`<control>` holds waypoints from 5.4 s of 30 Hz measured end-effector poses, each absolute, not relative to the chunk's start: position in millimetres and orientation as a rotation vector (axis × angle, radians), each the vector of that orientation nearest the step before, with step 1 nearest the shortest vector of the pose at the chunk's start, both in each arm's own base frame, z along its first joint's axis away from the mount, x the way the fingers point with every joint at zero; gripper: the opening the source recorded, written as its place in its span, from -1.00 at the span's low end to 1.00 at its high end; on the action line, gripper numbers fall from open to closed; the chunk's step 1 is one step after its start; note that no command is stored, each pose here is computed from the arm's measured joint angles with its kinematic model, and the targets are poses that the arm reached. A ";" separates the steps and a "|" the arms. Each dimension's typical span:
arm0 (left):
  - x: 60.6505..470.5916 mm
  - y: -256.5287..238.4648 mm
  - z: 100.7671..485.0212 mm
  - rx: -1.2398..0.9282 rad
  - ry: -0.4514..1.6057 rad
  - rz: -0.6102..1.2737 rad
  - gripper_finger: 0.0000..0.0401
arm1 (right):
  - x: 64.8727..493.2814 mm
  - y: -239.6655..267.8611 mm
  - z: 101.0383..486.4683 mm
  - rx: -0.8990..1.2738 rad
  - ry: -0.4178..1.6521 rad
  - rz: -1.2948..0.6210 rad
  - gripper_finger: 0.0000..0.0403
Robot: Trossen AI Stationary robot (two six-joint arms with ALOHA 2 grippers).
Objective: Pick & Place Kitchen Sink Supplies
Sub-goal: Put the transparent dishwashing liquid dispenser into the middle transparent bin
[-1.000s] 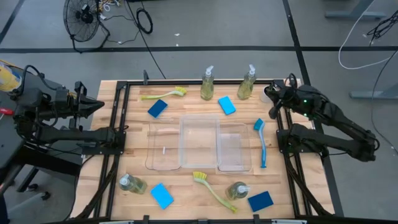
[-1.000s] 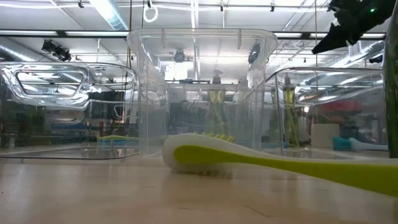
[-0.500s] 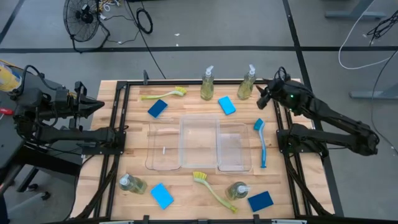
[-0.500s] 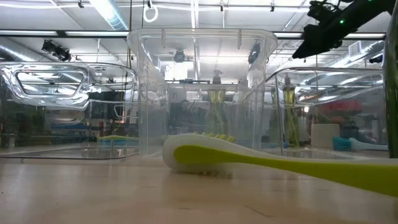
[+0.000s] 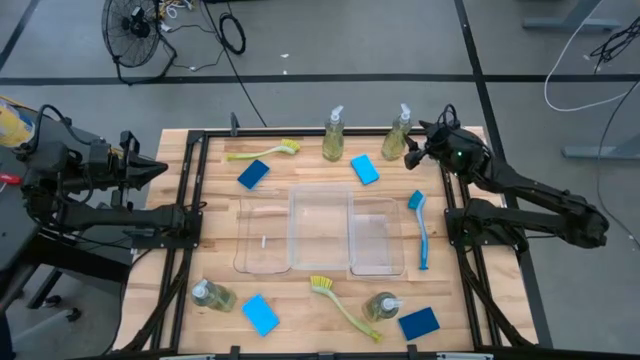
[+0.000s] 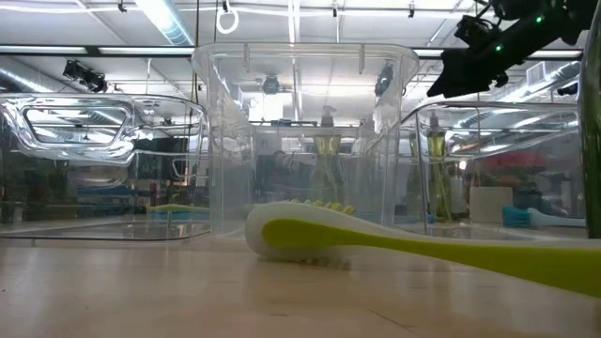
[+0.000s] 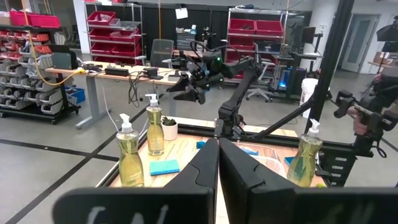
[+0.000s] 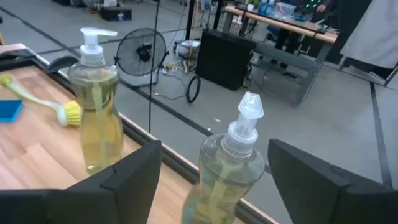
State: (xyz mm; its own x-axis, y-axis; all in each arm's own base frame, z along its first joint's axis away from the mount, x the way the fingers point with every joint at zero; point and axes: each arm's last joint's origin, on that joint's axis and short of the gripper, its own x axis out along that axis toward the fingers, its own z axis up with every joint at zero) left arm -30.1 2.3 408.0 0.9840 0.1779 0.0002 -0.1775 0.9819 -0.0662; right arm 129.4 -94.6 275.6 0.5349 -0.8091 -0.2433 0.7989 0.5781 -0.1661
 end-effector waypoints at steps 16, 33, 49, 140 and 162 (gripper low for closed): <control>-30.1 2.3 408.0 -0.066 -0.006 0.178 -0.91 | 141.5 -124.0 257.6 0.000 0.300 -1.079 0.42; -30.1 2.3 408.0 -0.066 -0.006 0.179 -0.91 | 148.7 -155.0 243.4 0.075 0.272 -1.102 0.42; -30.1 2.3 408.0 -0.066 -0.006 0.178 -0.91 | 150.0 -168.2 238.4 0.087 0.250 -1.079 0.34; -30.1 2.3 408.0 -0.066 -0.007 0.178 -0.91 | 155.0 -115.1 370.5 0.031 0.133 -0.685 -0.49; -30.1 2.3 408.0 -0.066 -0.006 0.179 -0.91 | 200.7 -78.0 411.9 0.007 0.109 -0.330 -0.49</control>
State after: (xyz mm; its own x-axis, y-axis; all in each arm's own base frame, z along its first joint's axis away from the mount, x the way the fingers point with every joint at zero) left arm -30.1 2.3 408.0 0.9841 0.1778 0.0003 -0.1773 0.9819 -0.0666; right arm 200.7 -78.0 411.9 0.9402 -0.3230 -0.1083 0.3238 0.9461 -0.0105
